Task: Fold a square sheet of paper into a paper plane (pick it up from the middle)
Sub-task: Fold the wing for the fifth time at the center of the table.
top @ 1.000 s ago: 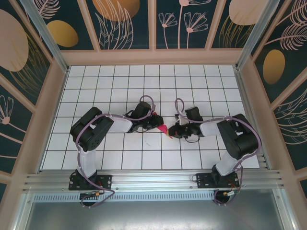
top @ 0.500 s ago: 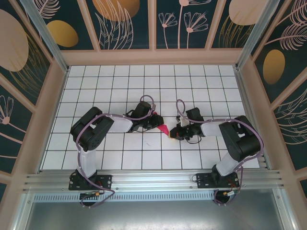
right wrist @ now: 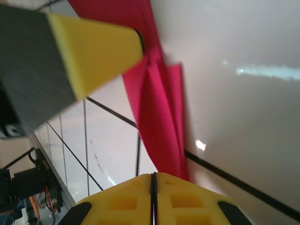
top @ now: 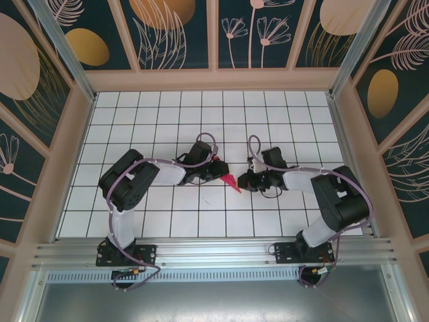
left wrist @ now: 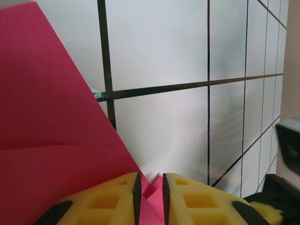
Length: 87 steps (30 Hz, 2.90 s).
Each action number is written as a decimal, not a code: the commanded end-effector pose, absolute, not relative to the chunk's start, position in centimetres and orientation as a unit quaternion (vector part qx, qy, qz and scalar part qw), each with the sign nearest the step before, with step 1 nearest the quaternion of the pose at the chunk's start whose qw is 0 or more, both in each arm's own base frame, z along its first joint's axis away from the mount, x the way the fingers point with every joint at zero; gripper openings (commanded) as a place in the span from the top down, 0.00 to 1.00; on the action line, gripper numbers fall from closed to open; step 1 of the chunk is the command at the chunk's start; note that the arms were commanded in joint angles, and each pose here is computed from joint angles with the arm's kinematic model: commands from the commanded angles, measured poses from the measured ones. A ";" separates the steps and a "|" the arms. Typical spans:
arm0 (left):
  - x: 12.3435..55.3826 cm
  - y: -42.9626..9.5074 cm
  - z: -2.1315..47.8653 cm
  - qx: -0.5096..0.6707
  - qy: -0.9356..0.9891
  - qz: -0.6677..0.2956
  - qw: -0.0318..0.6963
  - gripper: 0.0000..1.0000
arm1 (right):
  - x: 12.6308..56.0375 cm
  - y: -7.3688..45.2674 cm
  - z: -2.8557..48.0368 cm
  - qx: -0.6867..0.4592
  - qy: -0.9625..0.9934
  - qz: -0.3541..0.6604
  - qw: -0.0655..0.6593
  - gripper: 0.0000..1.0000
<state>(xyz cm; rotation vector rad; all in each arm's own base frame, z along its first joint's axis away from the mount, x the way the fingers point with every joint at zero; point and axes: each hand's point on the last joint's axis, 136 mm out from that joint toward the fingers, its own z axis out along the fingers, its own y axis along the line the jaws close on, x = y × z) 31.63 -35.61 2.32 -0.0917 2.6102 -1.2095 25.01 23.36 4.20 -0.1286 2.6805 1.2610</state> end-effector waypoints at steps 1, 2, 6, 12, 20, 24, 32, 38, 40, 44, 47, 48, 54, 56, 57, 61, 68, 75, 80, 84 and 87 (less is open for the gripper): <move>30.7 -34.2 -1.2 -0.039 0.923 -0.370 0.103 0.77 | 26.7 24.9 6.1 -0.072 0.886 0.443 0.113 0.88; 30.7 -34.2 -1.2 -0.039 0.922 -0.370 0.103 0.77 | 27.0 25.3 6.0 -0.073 0.886 0.445 0.110 0.88; 30.8 -34.2 -1.1 -0.039 0.923 -0.368 0.103 0.76 | 27.3 26.3 5.0 -0.077 0.884 0.452 0.091 0.88; 30.8 -34.2 -1.1 -0.038 0.924 -0.367 0.103 0.77 | 27.6 26.3 3.1 -0.067 0.892 0.441 0.071 0.88; 30.9 -34.3 -0.9 -0.035 0.923 -0.368 0.106 0.76 | 26.6 24.1 -1.7 -0.029 0.920 0.389 0.033 0.93; 31.0 -34.5 0.0 -0.021 0.922 -0.372 0.110 0.73 | 26.0 23.7 -2.1 -0.020 0.920 0.391 0.029 0.96; 32.8 -34.8 7.4 -0.018 0.889 -0.420 0.181 0.58 | 25.6 23.3 -3.0 -0.001 0.921 0.389 0.020 1.00; 31.3 -34.0 8.2 -0.040 0.867 -0.460 0.189 0.64 | 25.6 23.0 -3.5 0.006 0.925 0.380 0.018 1.00; 30.8 -34.0 8.0 -0.044 0.857 -0.479 0.186 0.70 | 25.6 23.0 -3.6 0.008 0.925 0.379 0.018 1.00; 30.4 -34.2 7.1 -0.045 0.851 -0.492 0.179 0.73 | 25.6 22.9 -3.6 0.009 0.926 0.377 0.018 1.00; 30.7 -34.4 7.0 -0.046 0.845 -0.499 0.187 0.73 | 25.4 22.9 -3.7 0.009 0.926 0.377 0.015 1.00; 30.8 -34.5 6.8 -0.044 0.845 -0.499 0.188 0.73 | 25.4 22.9 -3.8 0.009 0.926 0.376 0.015 1.00; 31.9 -33.7 3.7 -0.053 0.872 -0.445 0.198 0.74 | 25.3 22.7 -4.0 0.009 0.929 0.371 0.011 1.00; 31.9 -33.6 2.9 -0.053 0.875 -0.440 0.196 0.75 | 25.2 22.6 -4.1 0.008 0.930 0.368 0.011 1.00; 32.0 -33.4 2.4 -0.054 0.878 -0.433 0.196 0.75 | 25.2 22.6 -4.2 0.008 0.931 0.365 0.010 1.00; 32.7 -32.5 1.5 -0.061 0.886 -0.411 0.206 0.75 | 24.9 22.2 -4.6 0.007 0.936 0.352 0.005 1.00; 34.1 -30.7 1.1 -0.086 0.894 -0.386 0.212 0.74 | 24.5 21.4 -5.3 0.003 0.945 0.326 0.001 1.00; 35.4 -29.4 -0.5 -0.109 0.920 -0.323 0.194 0.74 | 24.3 21.2 -5.2 -0.002 0.947 0.321 0.000 1.00; 36.2 -28.5 -1.0 -0.114 0.929 -0.294 0.196 0.74 | 24.4 21.2 -5.1 -0.003 0.947 0.321 0.000 1.00; 37.0 -28.3 -0.7 -0.109 0.927 -0.299 0.199 0.72 | 24.2 21.1 -5.4 -0.003 0.948 0.319 -0.003 1.00; 38.0 -28.1 -0.2 -0.104 0.925 -0.300 0.207 0.71 | 24.0 21.0 -5.6 -0.003 0.949 0.316 -0.006 1.00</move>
